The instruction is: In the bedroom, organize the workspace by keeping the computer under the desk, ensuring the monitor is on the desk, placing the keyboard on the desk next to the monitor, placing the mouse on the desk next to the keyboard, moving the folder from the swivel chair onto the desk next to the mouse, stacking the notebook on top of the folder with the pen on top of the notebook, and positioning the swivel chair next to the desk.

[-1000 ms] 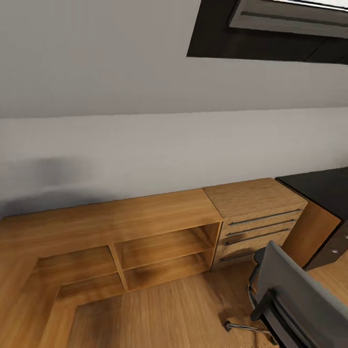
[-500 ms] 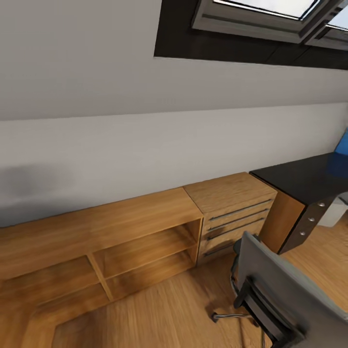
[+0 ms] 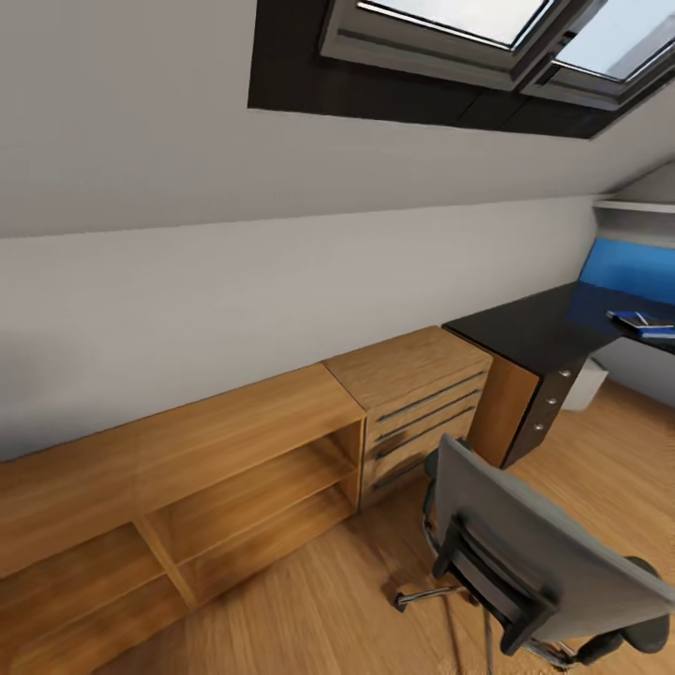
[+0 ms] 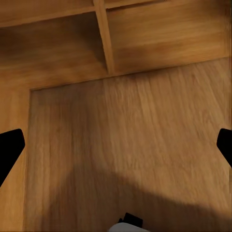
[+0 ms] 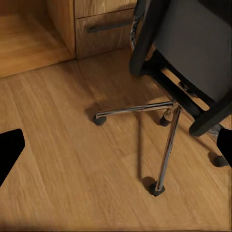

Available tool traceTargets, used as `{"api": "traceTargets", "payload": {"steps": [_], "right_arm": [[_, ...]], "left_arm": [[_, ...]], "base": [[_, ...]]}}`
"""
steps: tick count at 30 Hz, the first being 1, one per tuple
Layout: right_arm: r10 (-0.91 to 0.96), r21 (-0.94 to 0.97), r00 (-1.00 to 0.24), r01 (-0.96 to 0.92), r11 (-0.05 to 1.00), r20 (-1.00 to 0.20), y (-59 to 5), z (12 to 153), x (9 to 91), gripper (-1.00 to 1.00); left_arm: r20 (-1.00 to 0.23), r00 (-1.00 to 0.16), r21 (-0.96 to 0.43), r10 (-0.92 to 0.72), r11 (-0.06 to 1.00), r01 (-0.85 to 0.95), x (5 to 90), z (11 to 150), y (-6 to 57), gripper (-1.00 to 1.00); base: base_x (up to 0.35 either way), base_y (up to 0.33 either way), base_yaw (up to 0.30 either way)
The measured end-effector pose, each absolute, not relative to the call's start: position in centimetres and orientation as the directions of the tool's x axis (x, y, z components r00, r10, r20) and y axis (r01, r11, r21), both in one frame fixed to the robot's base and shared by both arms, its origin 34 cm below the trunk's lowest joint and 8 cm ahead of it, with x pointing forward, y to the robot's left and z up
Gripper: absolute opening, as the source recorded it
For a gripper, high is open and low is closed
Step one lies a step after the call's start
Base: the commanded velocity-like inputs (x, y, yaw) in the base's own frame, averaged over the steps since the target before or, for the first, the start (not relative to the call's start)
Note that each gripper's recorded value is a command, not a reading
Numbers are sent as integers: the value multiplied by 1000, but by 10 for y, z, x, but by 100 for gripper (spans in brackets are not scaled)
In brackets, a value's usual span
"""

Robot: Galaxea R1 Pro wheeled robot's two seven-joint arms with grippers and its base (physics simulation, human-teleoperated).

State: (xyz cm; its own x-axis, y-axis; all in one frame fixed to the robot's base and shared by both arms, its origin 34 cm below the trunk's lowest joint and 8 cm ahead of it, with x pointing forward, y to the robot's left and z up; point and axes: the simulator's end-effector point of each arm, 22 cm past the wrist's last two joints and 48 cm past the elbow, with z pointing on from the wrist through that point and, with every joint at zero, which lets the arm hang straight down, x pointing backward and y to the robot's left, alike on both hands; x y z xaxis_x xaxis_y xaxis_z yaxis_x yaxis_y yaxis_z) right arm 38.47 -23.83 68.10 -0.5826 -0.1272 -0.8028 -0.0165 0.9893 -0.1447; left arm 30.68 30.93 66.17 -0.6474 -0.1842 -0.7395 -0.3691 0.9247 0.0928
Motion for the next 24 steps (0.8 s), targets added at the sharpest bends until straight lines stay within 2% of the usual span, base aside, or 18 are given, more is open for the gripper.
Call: {"api": "traceTargets", "payload": {"steps": [24], "right_arm": [[-128, -145, -584, -17, 989, -802, -238, 681, 384, 100]], "left_arm": [[-740, -647, 93, -184, 925, -369, 307, 662, 309, 100]], "base": [[0, 1, -298]]}}
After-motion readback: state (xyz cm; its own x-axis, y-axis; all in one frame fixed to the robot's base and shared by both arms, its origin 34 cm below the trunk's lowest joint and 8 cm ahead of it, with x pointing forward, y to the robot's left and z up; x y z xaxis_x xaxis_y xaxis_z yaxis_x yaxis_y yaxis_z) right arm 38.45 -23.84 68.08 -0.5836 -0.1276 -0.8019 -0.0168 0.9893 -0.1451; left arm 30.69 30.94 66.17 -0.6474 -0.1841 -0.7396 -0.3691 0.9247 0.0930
